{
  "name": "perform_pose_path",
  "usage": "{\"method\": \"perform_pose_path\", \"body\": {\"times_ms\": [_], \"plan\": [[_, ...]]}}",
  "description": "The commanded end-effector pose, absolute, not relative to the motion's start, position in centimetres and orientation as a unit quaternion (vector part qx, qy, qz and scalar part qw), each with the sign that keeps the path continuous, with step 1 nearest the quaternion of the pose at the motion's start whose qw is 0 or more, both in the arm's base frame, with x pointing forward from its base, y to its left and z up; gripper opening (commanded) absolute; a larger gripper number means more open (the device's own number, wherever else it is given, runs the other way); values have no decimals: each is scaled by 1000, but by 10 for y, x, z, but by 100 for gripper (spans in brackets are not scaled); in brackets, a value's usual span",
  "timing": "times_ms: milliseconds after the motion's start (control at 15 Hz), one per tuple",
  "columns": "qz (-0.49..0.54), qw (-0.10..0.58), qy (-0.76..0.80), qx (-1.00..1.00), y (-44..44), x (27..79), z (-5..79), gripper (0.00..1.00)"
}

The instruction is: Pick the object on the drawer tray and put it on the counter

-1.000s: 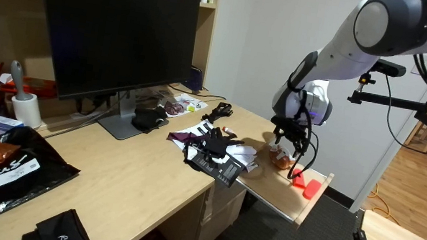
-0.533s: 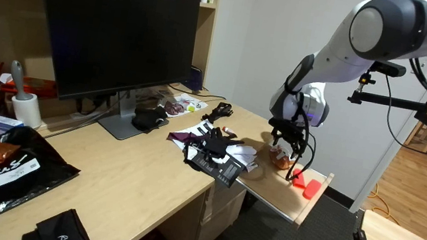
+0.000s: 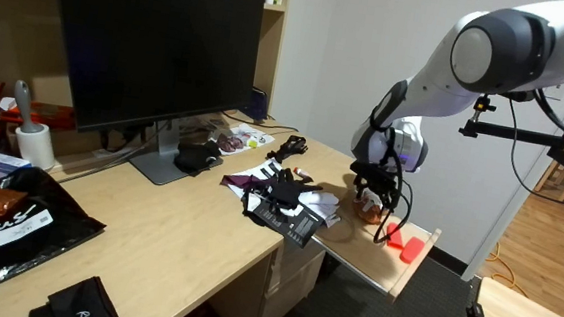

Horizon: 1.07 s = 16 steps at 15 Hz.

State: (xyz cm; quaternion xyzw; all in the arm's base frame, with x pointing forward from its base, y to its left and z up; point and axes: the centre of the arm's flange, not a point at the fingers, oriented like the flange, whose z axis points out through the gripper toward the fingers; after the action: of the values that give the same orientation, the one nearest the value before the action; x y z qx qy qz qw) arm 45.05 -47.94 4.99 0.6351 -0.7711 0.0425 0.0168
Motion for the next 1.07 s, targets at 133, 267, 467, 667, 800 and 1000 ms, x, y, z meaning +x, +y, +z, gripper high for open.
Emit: {"method": "perform_pose_path", "body": {"times_ms": [133, 267, 467, 667, 800, 1000], "plan": [[32, 16, -762, 646, -483, 459, 45, 67], [31, 12, -761, 648, -481, 459, 46, 53], [30, 7, -760, 649, -478, 457, 48, 34], [25, -3, -760, 650, -476, 453, 53, 16], [8, -14, -754, 657, -474, 447, 67, 9], [-27, -47, -738, 673, -470, 426, 103, 8]]}}
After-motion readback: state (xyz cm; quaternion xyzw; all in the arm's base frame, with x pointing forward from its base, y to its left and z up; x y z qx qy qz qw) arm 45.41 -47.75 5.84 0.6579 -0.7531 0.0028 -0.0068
